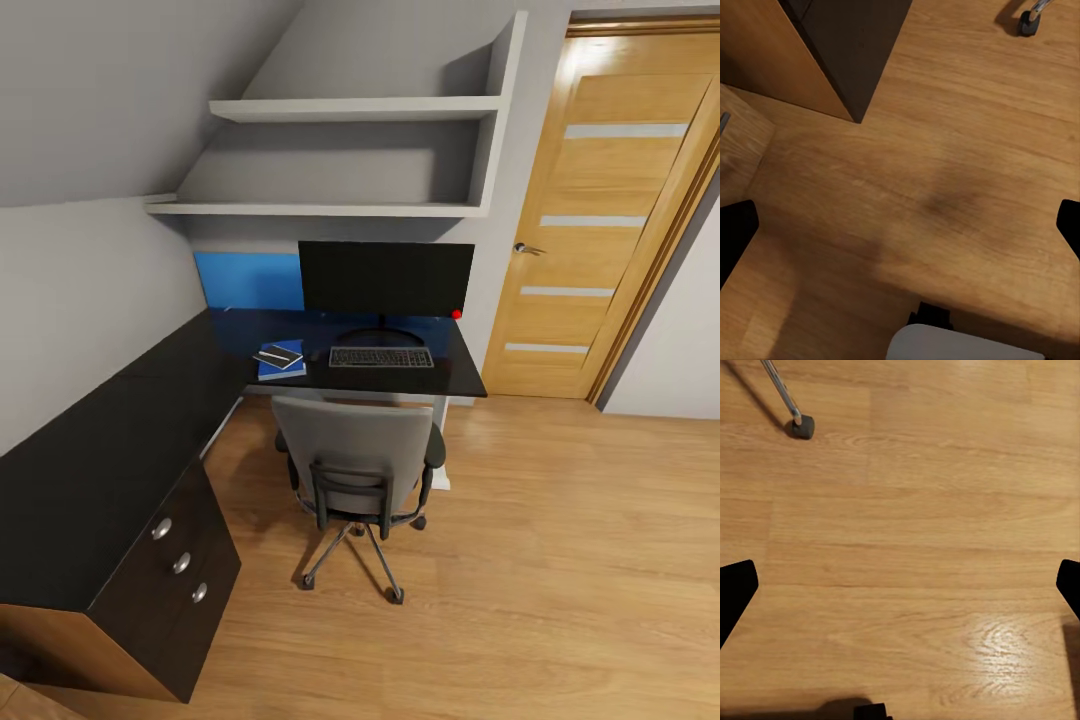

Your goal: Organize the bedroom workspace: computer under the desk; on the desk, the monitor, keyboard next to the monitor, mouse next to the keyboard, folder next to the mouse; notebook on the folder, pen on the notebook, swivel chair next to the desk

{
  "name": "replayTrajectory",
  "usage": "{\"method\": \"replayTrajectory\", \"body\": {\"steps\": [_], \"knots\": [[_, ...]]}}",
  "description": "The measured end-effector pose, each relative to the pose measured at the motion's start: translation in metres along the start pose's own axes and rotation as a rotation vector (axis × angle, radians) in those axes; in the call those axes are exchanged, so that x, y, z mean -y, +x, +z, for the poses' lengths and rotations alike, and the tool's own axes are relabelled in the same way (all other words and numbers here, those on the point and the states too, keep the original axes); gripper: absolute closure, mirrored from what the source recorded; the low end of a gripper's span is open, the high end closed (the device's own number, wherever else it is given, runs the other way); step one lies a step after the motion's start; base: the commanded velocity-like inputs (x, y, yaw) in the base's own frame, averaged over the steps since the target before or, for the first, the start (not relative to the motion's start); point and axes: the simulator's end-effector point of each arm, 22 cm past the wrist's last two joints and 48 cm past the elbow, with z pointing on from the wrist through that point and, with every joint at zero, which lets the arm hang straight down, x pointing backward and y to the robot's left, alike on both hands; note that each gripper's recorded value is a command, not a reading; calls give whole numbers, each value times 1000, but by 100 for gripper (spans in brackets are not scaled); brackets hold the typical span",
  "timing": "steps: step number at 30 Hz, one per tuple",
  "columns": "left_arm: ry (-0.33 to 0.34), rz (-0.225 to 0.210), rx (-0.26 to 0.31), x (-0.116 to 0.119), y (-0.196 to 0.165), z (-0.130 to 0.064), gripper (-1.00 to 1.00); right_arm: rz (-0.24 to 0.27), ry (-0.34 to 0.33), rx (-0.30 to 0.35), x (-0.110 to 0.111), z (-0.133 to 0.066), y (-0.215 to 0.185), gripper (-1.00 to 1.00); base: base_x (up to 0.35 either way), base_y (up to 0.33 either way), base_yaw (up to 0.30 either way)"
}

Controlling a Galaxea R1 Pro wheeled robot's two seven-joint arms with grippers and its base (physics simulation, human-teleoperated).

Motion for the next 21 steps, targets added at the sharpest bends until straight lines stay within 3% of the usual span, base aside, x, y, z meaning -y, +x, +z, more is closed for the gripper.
{"method": "replayTrajectory", "body": {"steps": [21], "knots": [[19,-16,-7,19,3,-4,-100,0,0,0,0,0,0,-100,0,0,0]]}}
